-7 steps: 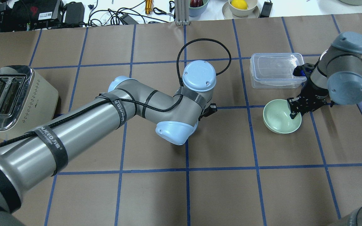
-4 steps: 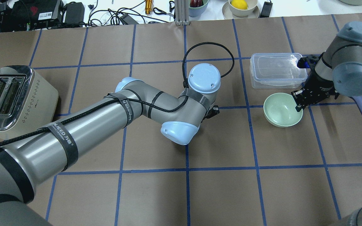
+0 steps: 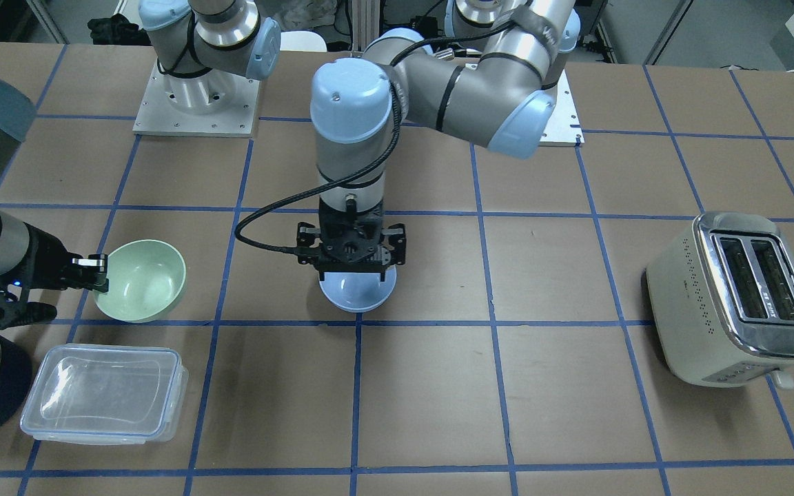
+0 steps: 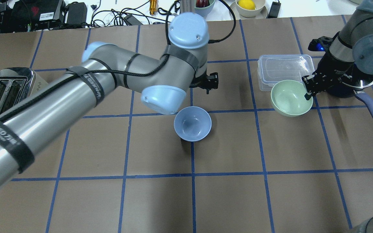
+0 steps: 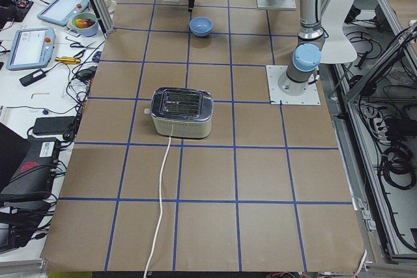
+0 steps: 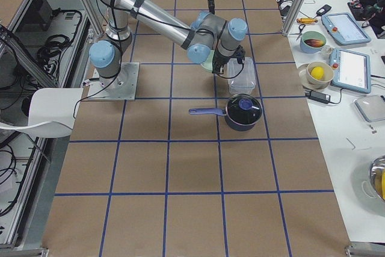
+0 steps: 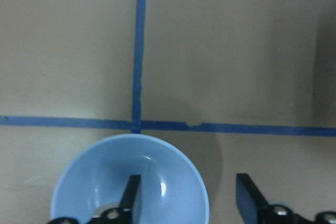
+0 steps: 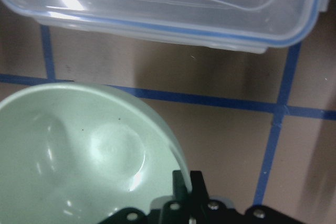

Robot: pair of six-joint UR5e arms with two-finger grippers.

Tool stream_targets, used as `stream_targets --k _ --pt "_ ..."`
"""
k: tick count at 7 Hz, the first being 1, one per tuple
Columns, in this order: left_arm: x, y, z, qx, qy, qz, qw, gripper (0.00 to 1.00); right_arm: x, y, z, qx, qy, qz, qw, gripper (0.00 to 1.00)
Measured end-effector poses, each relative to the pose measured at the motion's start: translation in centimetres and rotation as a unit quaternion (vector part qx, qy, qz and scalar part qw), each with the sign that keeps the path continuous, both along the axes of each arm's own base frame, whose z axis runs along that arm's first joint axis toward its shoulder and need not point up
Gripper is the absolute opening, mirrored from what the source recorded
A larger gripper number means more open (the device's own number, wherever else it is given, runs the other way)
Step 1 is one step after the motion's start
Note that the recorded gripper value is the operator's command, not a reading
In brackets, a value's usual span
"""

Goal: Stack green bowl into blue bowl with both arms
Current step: 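Lift the green bowl with the right gripper while the left gripper withdraws, then lower the green bowl into the blue bowl with the right gripper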

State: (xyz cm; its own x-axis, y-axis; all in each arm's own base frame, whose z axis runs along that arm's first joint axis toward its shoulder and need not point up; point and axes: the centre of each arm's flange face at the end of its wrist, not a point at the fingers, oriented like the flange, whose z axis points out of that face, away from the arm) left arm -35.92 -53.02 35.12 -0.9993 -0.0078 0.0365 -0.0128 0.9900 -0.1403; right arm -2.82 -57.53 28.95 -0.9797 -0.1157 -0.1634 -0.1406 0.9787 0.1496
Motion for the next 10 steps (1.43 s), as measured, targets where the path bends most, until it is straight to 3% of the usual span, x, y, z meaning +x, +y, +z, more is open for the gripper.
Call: stream_targets --k 2,4,6,9,10 --pt "12.0 -1.7 7.8 0.018 0.008 -0.009 0.9998 1.0 9.8 -0.1 1.7 -0.017 -0.018 0.036 0.9991 0.0" --pt "22.1 0.4 13.3 0.029 -0.002 -0.018 0.9994 1.0 19.5 1.4 2.1 -0.02 -0.042 0.032 0.9984 0.0" --pt "25.5 2.8 16.0 0.026 -0.007 -0.016 0.9995 1.0 27.3 3.9 0.9 -0.006 -0.048 0.03 0.9984 0.0" --pt "25.5 4.3 17.2 0.016 -0.02 -0.001 0.9997 1.0 30.1 5.6 -3.0 0.008 -0.042 0.021 0.9989 0.0" --pt "25.2 4.6 17.4 0.013 -0.037 0.008 0.9992 1.0 30.1 5.7 -3.7 0.006 -0.041 0.014 0.9991 0.34"
